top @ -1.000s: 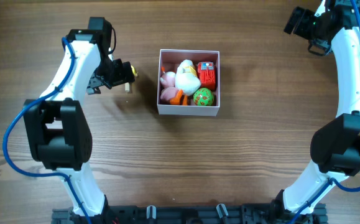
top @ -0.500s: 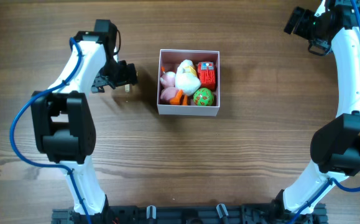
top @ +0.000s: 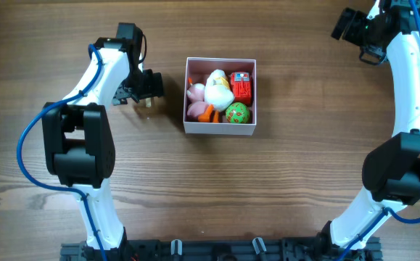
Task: Pack container
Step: 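Lower the left gripper onto the mouse-face rattle drum handle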
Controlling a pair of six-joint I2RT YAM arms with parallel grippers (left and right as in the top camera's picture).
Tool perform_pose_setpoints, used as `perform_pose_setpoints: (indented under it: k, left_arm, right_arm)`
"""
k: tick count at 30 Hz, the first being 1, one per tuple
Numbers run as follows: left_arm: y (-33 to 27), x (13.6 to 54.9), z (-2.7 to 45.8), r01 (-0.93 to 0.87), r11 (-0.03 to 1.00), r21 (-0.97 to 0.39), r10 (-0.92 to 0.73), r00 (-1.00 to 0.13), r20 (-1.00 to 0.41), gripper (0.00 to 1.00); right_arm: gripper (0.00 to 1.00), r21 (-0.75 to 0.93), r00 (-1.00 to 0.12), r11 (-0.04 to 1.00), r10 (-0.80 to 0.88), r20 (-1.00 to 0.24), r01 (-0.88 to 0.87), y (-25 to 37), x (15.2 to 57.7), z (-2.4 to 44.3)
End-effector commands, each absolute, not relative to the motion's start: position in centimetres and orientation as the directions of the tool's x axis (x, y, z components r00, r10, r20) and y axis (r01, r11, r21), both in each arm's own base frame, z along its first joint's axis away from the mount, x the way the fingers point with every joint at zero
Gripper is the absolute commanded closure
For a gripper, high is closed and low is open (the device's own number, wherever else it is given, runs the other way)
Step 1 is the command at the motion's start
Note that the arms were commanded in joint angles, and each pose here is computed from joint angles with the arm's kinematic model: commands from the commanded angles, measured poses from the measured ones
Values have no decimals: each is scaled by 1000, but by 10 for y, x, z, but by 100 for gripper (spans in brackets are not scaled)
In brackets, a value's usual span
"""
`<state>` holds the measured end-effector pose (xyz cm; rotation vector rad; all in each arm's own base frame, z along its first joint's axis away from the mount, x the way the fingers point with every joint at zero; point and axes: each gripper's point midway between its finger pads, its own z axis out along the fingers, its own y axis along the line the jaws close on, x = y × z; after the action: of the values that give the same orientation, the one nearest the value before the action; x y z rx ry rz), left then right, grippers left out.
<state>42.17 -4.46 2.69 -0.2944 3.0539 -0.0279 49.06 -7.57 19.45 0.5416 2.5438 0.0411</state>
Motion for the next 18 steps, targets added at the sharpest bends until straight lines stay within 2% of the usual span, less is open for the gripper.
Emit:
perform_pose_setpoints:
  k: [1,6,10,18]
  left_arm:
    - [-44,424,12,-155,988,-4,-155,-986,-64,4]
    - [-44,427,4,-76,997,1,-76,-995,-67,2]
    - [-43,433,5,-72,997,4,-72,-993,-90,3]
    - [-44,440,5,-72,997,-1,-72,-991,-117,10]
  right_arm:
    - [0,147,-776,922,382,-501,359,-72,491,198]
    - [0,148,-776,921,383,-501,359,-72,491,198]
    - [0,148,-776,921,383,-501,360,-72,491,198]
    - [0,147,-776,921,383,-501,359,-72,490,198]
